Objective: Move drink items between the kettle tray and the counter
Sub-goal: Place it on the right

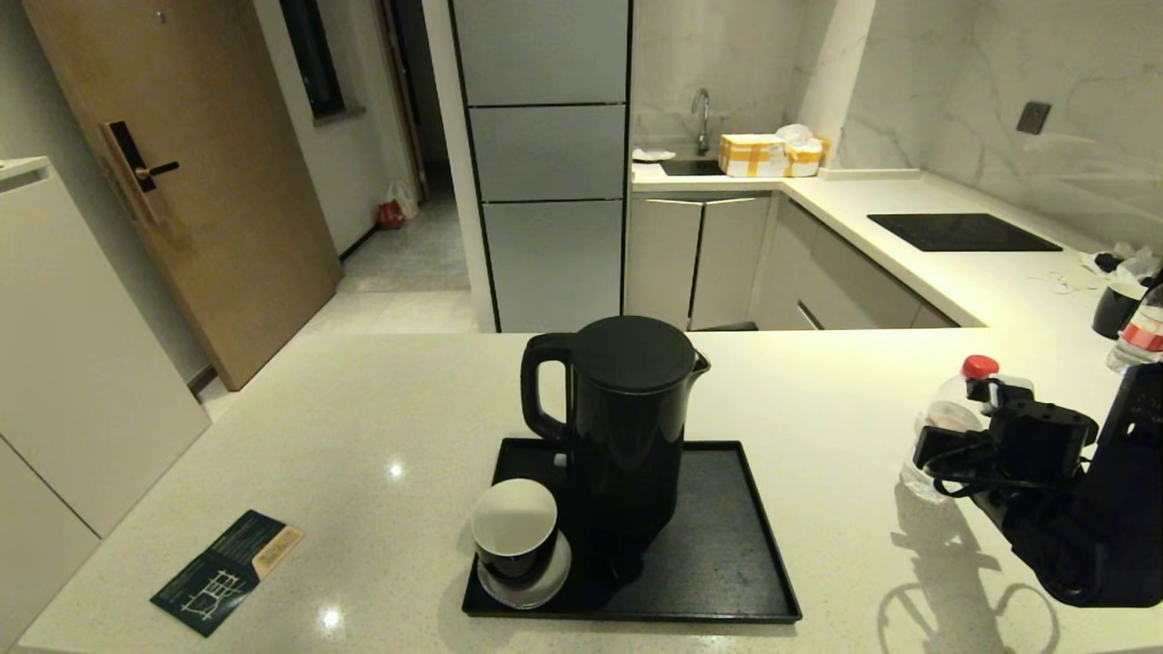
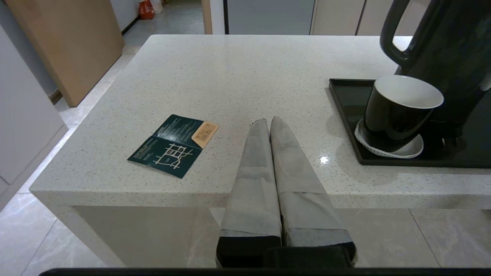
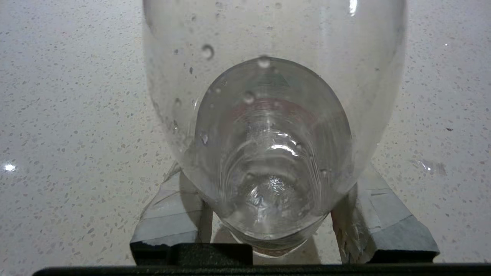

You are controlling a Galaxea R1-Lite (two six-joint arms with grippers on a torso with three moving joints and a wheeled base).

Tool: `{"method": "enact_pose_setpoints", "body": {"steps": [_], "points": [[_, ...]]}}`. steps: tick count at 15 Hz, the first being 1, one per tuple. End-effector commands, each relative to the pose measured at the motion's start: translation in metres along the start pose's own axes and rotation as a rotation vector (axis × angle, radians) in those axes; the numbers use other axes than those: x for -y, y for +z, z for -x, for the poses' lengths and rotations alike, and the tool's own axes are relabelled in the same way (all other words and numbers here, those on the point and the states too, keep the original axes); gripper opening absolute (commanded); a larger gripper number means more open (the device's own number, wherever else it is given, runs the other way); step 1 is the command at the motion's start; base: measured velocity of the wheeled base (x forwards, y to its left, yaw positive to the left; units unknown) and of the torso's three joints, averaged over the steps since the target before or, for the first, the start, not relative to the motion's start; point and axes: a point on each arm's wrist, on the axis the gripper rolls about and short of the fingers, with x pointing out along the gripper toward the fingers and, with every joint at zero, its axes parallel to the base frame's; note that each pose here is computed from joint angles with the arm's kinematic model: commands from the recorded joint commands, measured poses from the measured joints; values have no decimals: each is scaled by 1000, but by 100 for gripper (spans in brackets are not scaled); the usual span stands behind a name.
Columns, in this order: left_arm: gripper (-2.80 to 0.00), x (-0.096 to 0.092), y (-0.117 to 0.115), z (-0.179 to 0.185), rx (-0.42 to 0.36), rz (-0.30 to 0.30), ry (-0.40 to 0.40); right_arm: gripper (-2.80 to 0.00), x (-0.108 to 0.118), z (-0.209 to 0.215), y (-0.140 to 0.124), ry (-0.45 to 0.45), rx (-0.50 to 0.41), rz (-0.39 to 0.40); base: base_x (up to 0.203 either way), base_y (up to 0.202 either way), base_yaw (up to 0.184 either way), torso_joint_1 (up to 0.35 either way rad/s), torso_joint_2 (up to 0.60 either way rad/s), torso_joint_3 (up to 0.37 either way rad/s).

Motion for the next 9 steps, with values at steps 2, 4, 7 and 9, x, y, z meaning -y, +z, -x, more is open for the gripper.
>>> {"method": "enact_pose_setpoints", "body": {"steps": [2, 4, 7, 9], "points": [[-280, 0, 0, 0, 1, 1, 1, -280, 0, -3, -5, -2, -16, 0, 0, 0, 0, 0, 0, 0], [-280, 0, 0, 0, 1, 1, 1, -280, 0, -2, -4, -2, -16, 0, 0, 0, 0, 0, 0, 0], [-280, 0, 0, 0, 1, 1, 1, -280, 0, -1, -4, -2, -16, -2, 0, 0, 0, 0, 0, 0], [-280, 0, 0, 0, 1, 1, 1, 0, 0, -1, -7, -8, -26, 4, 0, 0, 0, 0, 0, 0]]}}
